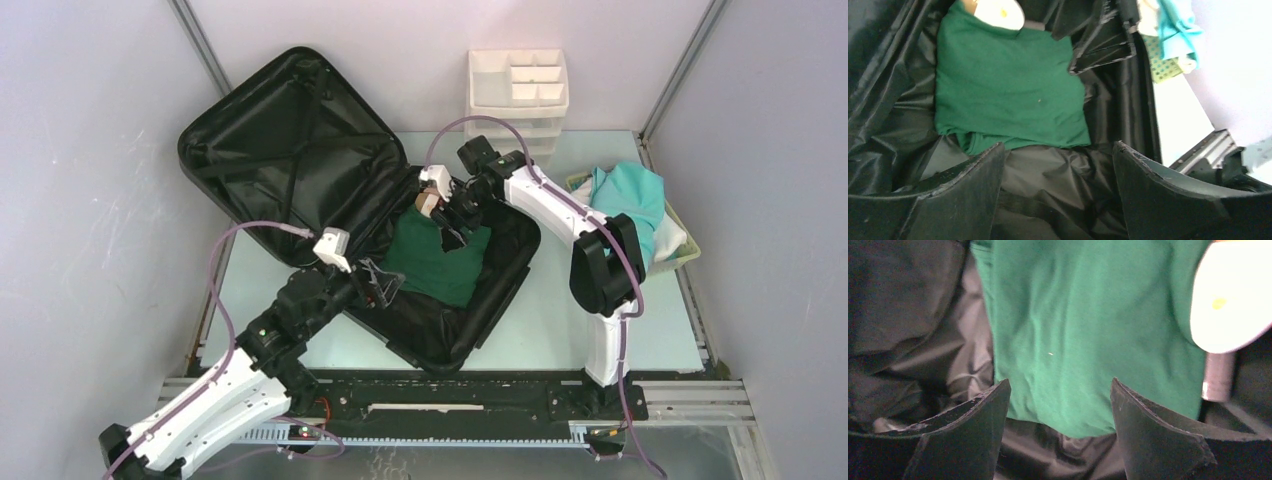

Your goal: Open, take out, and arrange the luggage

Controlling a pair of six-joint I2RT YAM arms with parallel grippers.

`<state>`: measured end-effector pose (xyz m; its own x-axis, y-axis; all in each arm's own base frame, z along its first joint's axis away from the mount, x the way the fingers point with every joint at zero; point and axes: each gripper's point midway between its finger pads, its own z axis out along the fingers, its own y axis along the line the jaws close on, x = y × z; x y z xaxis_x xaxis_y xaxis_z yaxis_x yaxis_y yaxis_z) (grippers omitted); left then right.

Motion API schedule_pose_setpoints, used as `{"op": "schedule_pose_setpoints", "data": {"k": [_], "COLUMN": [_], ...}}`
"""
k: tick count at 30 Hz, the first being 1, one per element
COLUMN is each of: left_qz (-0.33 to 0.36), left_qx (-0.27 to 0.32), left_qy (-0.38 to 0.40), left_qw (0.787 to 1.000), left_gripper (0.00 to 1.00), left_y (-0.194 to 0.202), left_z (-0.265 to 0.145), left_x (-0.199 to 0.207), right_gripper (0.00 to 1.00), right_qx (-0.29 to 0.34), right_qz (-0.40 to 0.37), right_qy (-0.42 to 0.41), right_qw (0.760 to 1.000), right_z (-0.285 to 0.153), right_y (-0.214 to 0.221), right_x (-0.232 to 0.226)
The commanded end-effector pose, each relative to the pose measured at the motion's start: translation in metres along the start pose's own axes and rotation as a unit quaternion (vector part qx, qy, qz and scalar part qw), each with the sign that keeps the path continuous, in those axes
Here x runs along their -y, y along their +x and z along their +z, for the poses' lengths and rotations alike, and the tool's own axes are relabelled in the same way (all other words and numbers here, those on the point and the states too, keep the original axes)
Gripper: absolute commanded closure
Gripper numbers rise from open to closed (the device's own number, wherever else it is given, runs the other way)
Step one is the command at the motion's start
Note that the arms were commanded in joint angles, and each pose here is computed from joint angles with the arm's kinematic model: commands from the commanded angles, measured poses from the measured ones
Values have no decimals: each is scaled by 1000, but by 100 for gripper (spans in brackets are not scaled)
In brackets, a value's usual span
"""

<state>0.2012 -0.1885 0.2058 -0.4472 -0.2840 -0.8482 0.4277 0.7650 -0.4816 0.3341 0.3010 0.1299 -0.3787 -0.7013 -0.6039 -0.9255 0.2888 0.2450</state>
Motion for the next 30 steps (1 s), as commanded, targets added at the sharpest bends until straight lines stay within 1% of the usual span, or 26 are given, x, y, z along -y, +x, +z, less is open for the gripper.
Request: {"op": "schedule_pose_setpoints", "data": {"k": [1,3,6,8,10,14,19,23,25,28,29,30], "left_qz": [5,6,13,18,23,22,19,23,24,22,22,21], "left_qx": [8,14,42,65,72,81,92,92,93,96,97,98], "left_qy": [-34,-62,-90,-97,-109,-128,-126,-131,-132,-131,-130,-130], "left_qw": [999,998,995,993,991,988,988,987,987,987,987,986], "left_gripper": [19,21,21,21,21,22,22,22,22,23,23,23], "left_y": [-16,-22,-38,-50,-55,-60,-65,-66,-66,-66,-66,-66], "left_z": [10,9,-4,-20,-35,-60,-76,-81,-83,-84,-85,-86], "left_x": [-8,-17,-28,-30,-35,-41,-40,-42,-42,-43,-42,-42], "right_gripper": [19,19,19,18,18,16,14,14,17,21,26,34], "right_qx": [37,57,67,66,57,18,-13,-29,-38,-49,-50,-48], "right_qz": [-31,-29,-28,-42,-53,-64,-79,-84,-79,-77,-75,-74], "right_qy": [-85,-123,-135,-116,-104,-78,-31,-1,16,19,15,8], "right_qw": [995,990,988,990,992,995,996,996,996,996,996,996], "right_z": [2,11,32,49,64,95,119,129,135,142,144,143], "right_y": [-23,-31,-39,-42,-45,-46,-43,-38,-34,-26,-25,-26], "right_x": [-50,-70,-85,-83,-84,-81,-70,-57,-50,-48,-49,-52]}}
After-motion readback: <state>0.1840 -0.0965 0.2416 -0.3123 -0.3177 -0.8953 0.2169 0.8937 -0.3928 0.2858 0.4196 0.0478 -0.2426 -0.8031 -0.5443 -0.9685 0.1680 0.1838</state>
